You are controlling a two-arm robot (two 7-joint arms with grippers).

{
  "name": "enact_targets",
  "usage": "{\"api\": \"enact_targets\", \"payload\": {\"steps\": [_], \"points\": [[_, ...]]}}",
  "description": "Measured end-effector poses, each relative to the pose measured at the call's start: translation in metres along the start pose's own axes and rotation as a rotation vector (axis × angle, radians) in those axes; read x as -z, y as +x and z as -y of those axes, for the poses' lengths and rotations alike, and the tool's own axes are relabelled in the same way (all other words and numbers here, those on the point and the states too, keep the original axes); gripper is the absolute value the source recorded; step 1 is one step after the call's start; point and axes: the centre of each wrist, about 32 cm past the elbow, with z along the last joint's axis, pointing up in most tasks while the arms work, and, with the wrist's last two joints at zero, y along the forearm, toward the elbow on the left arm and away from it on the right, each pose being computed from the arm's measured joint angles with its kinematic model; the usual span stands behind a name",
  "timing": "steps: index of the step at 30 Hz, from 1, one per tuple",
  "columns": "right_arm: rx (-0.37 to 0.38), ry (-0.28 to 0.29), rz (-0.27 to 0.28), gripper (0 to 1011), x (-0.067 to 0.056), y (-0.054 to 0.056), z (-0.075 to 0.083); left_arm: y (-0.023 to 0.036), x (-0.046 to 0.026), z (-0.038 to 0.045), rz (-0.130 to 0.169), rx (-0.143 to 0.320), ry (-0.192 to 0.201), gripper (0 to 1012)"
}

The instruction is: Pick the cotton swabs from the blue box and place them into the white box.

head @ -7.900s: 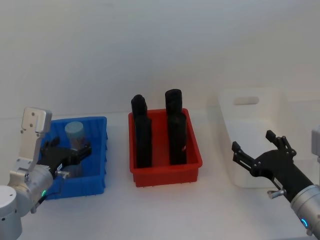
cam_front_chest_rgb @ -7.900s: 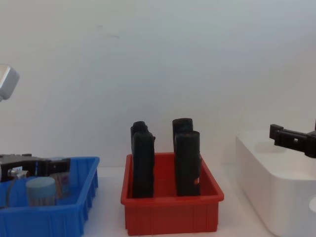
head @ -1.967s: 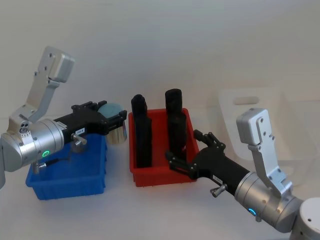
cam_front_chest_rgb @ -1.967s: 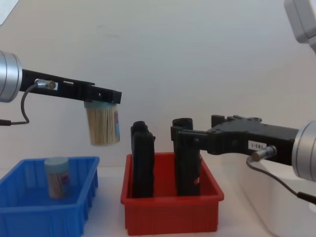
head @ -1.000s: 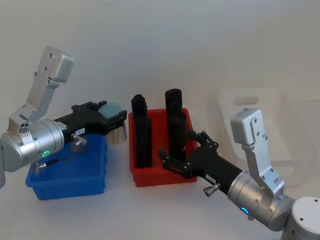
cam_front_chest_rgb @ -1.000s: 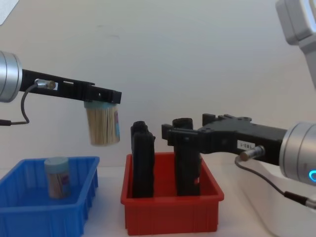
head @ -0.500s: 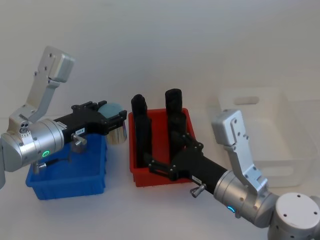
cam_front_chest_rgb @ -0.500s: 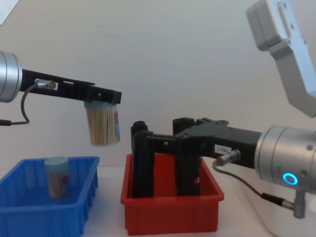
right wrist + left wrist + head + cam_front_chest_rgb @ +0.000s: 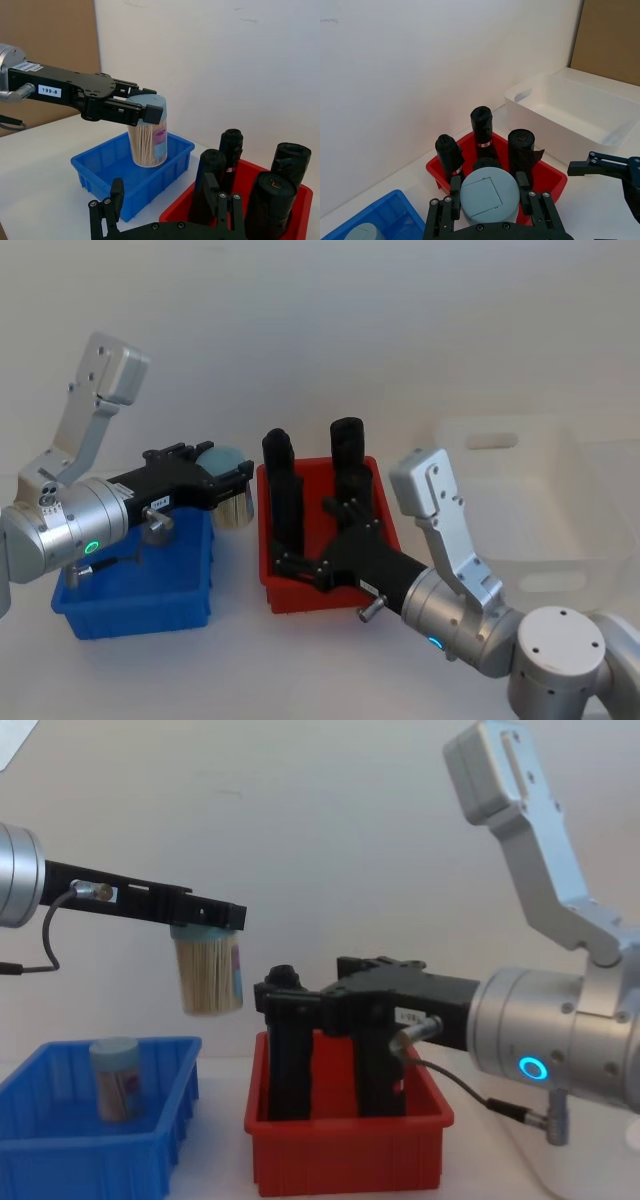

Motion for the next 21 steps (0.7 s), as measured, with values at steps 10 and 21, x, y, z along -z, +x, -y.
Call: {"api": "enact_targets", "payload": {"steps": [10, 21], "points": [[-0.008, -0.004, 0.003, 1002, -0.003, -0.001, -0.018, 0.0000, 0.0000, 0.0000, 0.000, 0.000, 0.000, 664], [-0.032, -0.014, 0.002, 1001, -0.004, -0.002, -0.036, 0.0000, 0.0000, 0.0000, 0.000, 0.000, 0.000, 664]]}}
